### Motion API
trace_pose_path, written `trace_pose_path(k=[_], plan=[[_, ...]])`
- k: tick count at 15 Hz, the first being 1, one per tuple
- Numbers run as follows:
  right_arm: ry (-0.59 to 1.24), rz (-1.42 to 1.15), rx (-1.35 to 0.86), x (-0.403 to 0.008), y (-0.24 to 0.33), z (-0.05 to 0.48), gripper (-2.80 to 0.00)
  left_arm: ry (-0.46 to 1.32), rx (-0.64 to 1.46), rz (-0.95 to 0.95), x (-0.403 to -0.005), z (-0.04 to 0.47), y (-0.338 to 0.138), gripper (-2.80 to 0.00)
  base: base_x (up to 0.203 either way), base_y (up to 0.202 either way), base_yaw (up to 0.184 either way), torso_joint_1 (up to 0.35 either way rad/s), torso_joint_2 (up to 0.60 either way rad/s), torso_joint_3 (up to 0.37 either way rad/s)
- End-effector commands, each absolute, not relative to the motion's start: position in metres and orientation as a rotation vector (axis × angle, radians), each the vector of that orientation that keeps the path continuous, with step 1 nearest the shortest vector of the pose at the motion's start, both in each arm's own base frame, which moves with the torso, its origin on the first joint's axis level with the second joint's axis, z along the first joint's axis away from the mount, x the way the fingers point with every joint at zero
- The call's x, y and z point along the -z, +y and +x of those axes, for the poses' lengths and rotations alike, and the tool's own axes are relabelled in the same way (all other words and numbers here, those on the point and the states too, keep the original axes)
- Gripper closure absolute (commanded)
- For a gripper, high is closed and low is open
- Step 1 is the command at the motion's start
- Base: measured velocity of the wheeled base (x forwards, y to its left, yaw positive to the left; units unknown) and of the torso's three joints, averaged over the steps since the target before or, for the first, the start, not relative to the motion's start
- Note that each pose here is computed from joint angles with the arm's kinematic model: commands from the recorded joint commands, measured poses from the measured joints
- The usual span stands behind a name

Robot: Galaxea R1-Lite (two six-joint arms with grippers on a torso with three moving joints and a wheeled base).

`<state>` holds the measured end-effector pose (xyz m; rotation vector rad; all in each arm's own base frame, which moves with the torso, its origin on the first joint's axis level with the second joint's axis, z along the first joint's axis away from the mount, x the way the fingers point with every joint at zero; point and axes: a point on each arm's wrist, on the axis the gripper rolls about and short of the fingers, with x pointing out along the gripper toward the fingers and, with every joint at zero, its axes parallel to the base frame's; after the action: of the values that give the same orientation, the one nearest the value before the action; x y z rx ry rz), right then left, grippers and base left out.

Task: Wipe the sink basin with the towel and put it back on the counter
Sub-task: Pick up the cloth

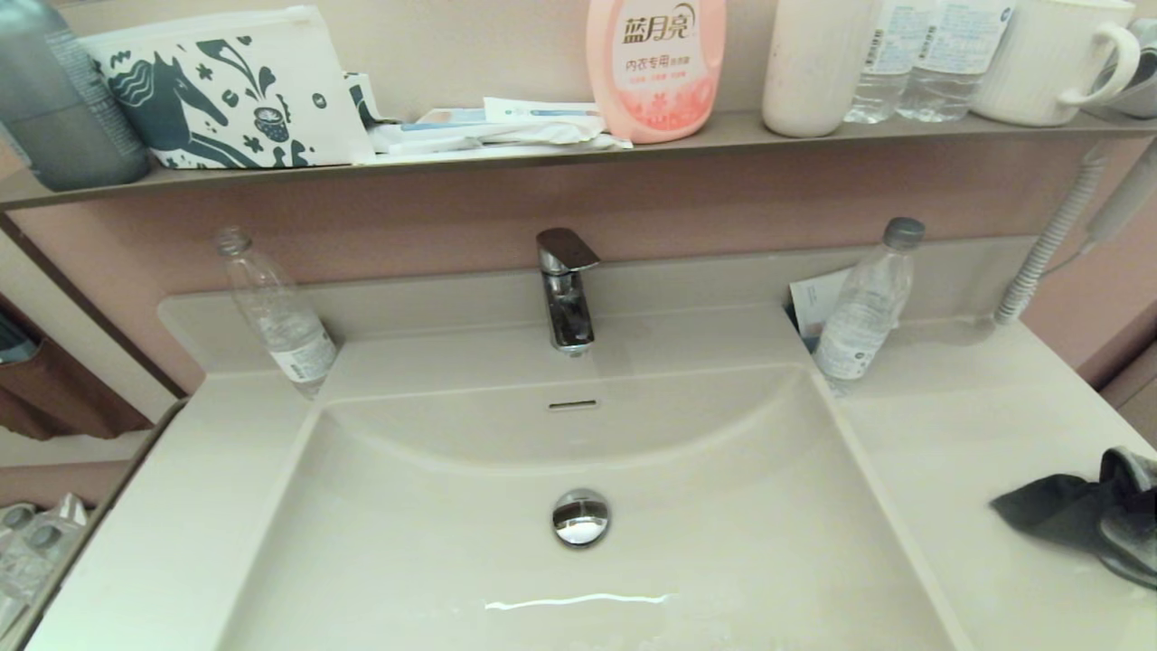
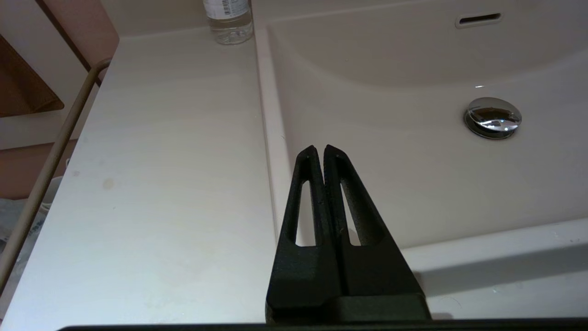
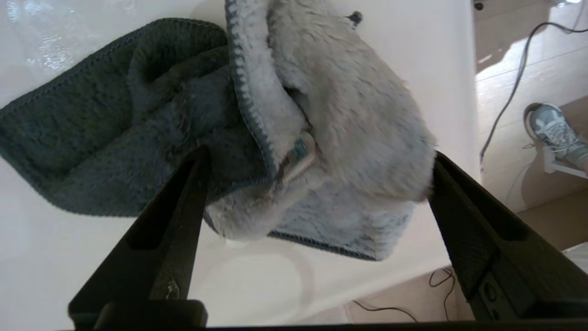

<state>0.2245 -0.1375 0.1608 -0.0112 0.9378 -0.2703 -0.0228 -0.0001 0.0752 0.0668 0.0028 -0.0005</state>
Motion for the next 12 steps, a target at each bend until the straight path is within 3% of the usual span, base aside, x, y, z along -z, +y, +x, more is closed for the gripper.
trace_pose_path(k=[1,6,7,12], plan=[[0.967,-0.002,0.254,-0.152,-0.14,0.232,-2.8,0.005,0.0,0.067,-0.075,-0.023,0.0,0.0,0.0,0.0,0.0,0.0,0.0,0.0],[0.999,0.003,0.214,-0.133,-0.136,0.248,-2.8,0.005,0.0,0.067,-0.075,-0.023,0.0,0.0,0.0,0.0,0.0,0.0,0.0,0.0],[1.005,-0.002,0.201,-0.132,-0.132,0.249,0.0,0.005,0.0,0.067,-0.075,-0.023,0.0,0.0,0.0,0.0,0.0,0.0,0.0,0.0],[0.96,-0.009,0.21,-0.148,-0.124,0.24,0.0,0.005,0.0,0.067,-0.075,-0.023,0.0,0.0,0.0,0.0,0.0,0.0,0.0,0.0]])
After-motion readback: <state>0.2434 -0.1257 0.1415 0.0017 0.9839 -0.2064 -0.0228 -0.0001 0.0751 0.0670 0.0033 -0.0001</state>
